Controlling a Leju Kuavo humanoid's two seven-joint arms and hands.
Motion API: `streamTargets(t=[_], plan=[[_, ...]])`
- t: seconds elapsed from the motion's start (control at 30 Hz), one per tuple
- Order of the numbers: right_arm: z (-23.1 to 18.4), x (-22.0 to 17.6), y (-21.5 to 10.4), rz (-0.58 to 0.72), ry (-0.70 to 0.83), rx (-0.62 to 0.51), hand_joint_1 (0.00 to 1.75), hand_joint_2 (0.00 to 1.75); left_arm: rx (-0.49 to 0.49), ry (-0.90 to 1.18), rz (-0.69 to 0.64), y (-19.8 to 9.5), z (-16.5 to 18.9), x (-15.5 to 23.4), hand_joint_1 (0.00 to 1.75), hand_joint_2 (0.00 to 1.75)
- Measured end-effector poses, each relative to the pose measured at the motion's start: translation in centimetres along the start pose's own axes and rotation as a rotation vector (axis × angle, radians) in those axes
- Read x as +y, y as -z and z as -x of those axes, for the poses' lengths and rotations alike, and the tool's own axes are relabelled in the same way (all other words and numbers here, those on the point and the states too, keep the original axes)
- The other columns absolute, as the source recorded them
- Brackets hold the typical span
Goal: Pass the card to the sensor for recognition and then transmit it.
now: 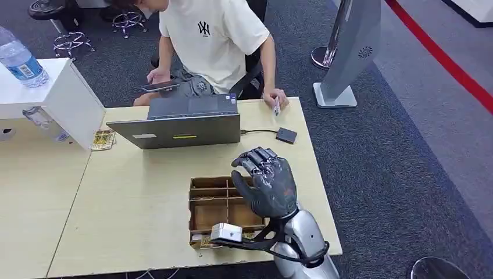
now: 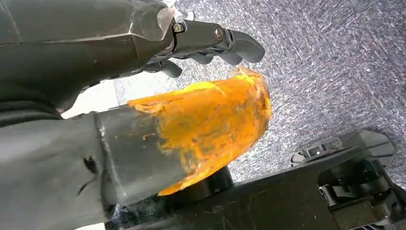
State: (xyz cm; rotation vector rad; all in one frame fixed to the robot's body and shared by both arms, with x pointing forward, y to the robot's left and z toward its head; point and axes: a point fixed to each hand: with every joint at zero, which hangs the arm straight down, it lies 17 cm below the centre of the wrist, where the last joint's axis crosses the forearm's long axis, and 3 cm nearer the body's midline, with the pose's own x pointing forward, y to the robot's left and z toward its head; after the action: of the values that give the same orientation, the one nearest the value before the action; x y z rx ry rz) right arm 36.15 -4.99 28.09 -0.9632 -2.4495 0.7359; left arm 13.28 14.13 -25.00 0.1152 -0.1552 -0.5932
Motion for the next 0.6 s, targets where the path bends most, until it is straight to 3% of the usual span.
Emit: streamTargets(t=[0.13, 0.2, 0.27, 0.33, 0.47, 0.5, 0.6], plan=[[-0.4, 2.0, -2.1, -0.076, -0.007, 0.013, 0.56, 1.75, 0.003, -0.004, -0.002, 0.0, 0.1, 0.1, 0.00, 0.00], [-0.6, 2.8, -3.2, -0.111, -0.007, 0.025, 0.93, 1.75, 0.005, -0.007, -0.004, 0.1, 0.2, 0.1, 0.00, 0.00], [-0.6, 3.4, -4.2, -0.139, -0.007, 0.042, 0.98, 1.75, 0.010, -0.011, -0.005, 0.1, 0.3, 0.2, 0.00, 0.00], [-0.4, 3.8, -4.7, -0.155, -0.013, 0.053, 1.20, 1.75, 0.014, -0.016, -0.006, 0.1, 0.5, 0.2, 0.00, 0.00], [0.0, 4.4, -6.1, -0.192, -0.024, 0.074, 1.01, 1.75, 0.019, -0.021, -0.010, 0.2, 0.7, 0.3, 0.00, 0.00], [0.0, 4.5, -6.3, -0.198, -0.027, 0.075, 0.89, 1.75, 0.020, -0.021, -0.010, 0.2, 0.8, 0.3, 0.00, 0.00], [0.2, 4.7, -6.8, -0.212, -0.035, 0.082, 0.79, 1.75, 0.022, -0.022, -0.011, 0.2, 0.9, 0.3, 0.00, 0.00]])
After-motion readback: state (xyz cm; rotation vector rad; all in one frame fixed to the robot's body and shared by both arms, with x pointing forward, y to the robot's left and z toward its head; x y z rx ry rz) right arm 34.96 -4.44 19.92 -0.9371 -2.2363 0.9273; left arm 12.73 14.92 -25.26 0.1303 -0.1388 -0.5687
